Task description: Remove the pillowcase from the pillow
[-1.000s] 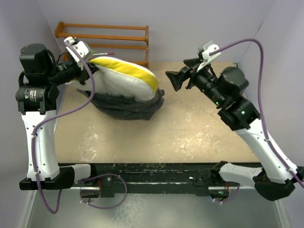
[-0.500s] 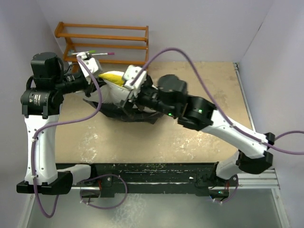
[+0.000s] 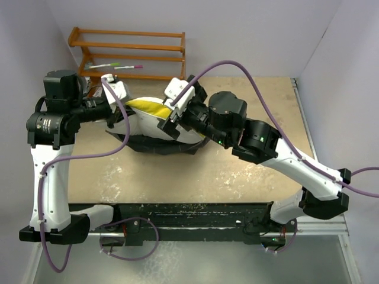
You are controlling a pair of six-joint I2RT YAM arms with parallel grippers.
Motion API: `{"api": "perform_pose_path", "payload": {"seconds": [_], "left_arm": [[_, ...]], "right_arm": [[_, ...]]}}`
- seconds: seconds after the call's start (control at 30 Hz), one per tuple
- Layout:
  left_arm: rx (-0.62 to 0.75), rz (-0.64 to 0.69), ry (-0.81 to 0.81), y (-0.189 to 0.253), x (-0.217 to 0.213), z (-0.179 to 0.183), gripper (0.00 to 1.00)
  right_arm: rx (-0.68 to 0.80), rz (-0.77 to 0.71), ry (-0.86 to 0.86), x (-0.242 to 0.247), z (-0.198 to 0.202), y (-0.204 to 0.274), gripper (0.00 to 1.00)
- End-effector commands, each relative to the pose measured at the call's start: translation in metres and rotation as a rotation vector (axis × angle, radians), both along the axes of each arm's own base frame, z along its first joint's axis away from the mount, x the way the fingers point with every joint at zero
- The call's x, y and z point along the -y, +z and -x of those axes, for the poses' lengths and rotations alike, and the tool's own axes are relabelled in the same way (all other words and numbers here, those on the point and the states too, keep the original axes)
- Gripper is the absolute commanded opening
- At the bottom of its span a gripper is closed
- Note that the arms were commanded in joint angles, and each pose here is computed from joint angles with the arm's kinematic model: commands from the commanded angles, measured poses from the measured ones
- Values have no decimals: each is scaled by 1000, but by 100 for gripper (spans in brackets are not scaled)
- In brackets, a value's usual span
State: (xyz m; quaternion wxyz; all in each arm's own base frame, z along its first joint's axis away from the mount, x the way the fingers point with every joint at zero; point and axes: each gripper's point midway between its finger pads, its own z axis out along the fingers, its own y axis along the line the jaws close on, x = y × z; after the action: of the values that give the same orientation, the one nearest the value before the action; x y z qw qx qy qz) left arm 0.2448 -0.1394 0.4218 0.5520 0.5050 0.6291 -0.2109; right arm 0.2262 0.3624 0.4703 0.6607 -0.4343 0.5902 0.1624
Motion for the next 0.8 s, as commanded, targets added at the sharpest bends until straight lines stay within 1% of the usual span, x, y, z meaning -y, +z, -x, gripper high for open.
{"api": "perform_pose_path", "payload": {"seconds": [0.0, 0.03, 0.1, 0.2, 0.3, 0.37, 0.43, 0.5, 0.53, 0.57, 0.6, 0.63, 0.67, 0.7, 0.73, 0.77], "left_arm": [[107, 51, -90, 31, 13, 17, 0], [106, 60, -91, 34, 14, 18, 0], [109, 74, -96, 39, 15, 20, 0], [115, 84, -98, 45, 16, 21, 0], [115, 90, -104, 49, 17, 23, 0], [117, 95, -114, 52, 18, 27, 0], [119, 103, -134, 58, 20, 35, 0], [119, 124, -154, 67, 22, 46, 0], [116, 141, -165, 72, 24, 52, 0], [110, 161, -173, 77, 25, 56, 2], [99, 186, -179, 83, 27, 61, 17], [92, 204, -188, 87, 28, 66, 44], [86, 215, -192, 89, 29, 70, 74], [84, 221, -191, 90, 29, 72, 95], [86, 221, -176, 89, 28, 71, 100], [91, 212, -149, 85, 26, 68, 99]], "right_arm": [[44, 5, 12, 3, 1, 16, 99], [16, 38, 69, -4, 9, 5, 100], [-58, 53, 183, -22, 25, -12, 100], [-126, 127, 280, -41, 36, -44, 100], [-161, 183, 270, -50, 24, -64, 100], [-173, 171, 239, -50, 8, -65, 99], [-178, 129, 210, -44, -8, -59, 97], [-177, 87, 195, -36, -20, -51, 91], [-172, 77, 187, -34, -24, -49, 86], [-162, 71, 179, -31, -27, -47, 77], [-146, 60, 158, -27, -31, -43, 65], [-129, 39, 125, -20, -39, -37, 48], [-104, -4, 85, -10, -47, -24, 32], [-99, -68, 55, 2, -54, -10, 14], [-89, -143, 63, 15, -54, 8, 0], [-45, -240, 88, 30, -53, 34, 0]]}}
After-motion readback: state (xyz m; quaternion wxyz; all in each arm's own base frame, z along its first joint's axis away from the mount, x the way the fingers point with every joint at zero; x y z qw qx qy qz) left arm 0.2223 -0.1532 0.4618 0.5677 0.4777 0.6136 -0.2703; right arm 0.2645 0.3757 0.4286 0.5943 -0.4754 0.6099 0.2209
